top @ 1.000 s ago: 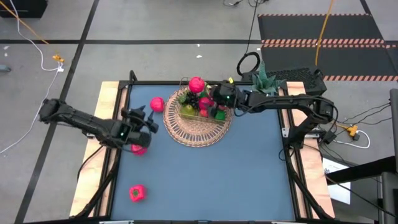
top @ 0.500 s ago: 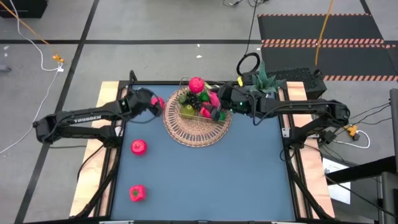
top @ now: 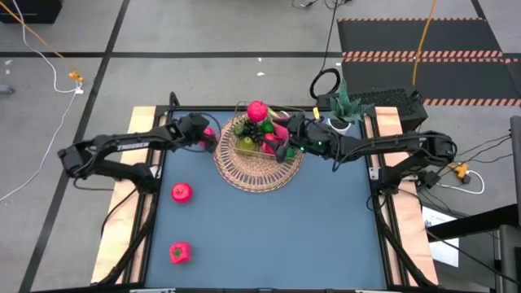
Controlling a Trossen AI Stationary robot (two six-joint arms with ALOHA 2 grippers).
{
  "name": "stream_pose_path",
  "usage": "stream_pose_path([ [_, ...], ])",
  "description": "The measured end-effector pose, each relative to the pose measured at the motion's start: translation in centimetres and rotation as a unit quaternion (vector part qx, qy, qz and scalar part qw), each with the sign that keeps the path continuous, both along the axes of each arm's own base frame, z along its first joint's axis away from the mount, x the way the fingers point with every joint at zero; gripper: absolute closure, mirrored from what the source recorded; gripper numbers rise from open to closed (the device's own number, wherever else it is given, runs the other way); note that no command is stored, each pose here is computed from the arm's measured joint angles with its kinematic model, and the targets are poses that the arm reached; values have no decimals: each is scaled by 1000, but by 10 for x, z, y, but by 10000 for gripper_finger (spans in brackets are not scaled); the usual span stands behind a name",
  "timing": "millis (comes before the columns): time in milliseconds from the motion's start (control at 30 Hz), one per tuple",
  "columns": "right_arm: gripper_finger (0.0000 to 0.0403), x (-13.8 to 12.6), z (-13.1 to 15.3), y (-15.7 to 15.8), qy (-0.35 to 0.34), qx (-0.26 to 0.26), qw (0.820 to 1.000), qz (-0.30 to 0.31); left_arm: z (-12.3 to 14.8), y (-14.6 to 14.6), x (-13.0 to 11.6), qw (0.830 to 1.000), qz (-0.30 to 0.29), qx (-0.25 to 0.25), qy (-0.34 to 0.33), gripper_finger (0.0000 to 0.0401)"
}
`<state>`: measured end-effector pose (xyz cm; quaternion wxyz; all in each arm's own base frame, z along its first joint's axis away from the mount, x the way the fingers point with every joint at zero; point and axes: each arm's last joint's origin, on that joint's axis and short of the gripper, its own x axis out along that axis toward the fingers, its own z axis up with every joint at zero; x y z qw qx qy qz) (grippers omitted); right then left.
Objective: Build produce basket
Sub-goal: Put the apple into the gold wire basket
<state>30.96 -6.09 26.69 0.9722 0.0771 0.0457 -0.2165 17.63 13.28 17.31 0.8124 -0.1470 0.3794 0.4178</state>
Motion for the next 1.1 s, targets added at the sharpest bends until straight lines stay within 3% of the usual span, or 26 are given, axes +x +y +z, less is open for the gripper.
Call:
stream_pose_path([
  [333, 14, 0, -2, 0, 7, 4, 1000, 0, -28, 20, 5, 999, -5, -38, 30, 51],
  [600, 14, 0, -2, 4, 9, 5, 1000, 6, -30, 22, 3, 999, 1, -46, 29, 116],
  [700, 14, 0, -2, 4, 10, 6, 1000, 6, -30, 22, 3, 999, 0, -45, 28, 118],
  [967, 14, 0, -4, 4, 20, 7, 1000, 6, -6, 4, -11, 999, -12, -43, 15, 97],
  [1100, 14, 1, -4, 7, 17, 7, 1000, 11, 26, -11, -21, 999, -12, -5, -51, 113],
])
